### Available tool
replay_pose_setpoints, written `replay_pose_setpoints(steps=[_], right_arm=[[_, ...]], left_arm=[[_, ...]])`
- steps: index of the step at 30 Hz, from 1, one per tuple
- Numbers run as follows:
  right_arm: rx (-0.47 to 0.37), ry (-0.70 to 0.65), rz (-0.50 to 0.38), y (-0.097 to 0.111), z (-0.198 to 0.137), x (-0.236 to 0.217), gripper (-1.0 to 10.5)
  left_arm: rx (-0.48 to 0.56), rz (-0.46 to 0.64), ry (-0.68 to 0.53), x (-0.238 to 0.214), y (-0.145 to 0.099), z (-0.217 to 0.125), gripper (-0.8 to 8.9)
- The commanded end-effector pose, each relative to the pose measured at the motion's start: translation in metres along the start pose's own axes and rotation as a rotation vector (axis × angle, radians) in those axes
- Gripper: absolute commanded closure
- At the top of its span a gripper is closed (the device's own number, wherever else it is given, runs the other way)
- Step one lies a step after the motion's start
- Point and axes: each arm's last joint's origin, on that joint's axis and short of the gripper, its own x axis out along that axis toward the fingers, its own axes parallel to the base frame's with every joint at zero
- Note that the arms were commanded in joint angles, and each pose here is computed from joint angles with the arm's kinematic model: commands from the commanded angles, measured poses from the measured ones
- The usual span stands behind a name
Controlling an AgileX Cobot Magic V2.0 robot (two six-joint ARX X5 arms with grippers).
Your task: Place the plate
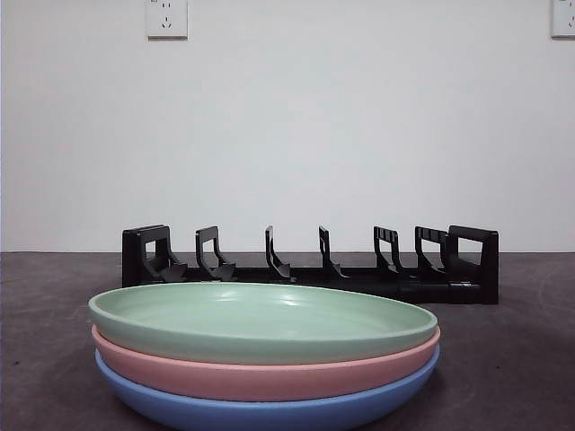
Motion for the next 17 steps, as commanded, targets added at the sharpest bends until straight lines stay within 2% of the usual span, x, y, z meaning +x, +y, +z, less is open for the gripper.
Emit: replay_pose_setpoints(steps=[1, 17], right_arm=[[0.017, -0.029, -0.007, -0.0004, 0.0019, 0.0002, 9.3], [0.017, -0.044, -0.009, -0.0006, 0.0034, 0.0001, 9.3]], left_arm=[[-0.003, 0.001, 0.007, 0.0013, 0.0000, -0.0051, 8.06], [-0.003, 0.001, 0.007, 0.0013, 0.0000, -0.0051, 8.06]])
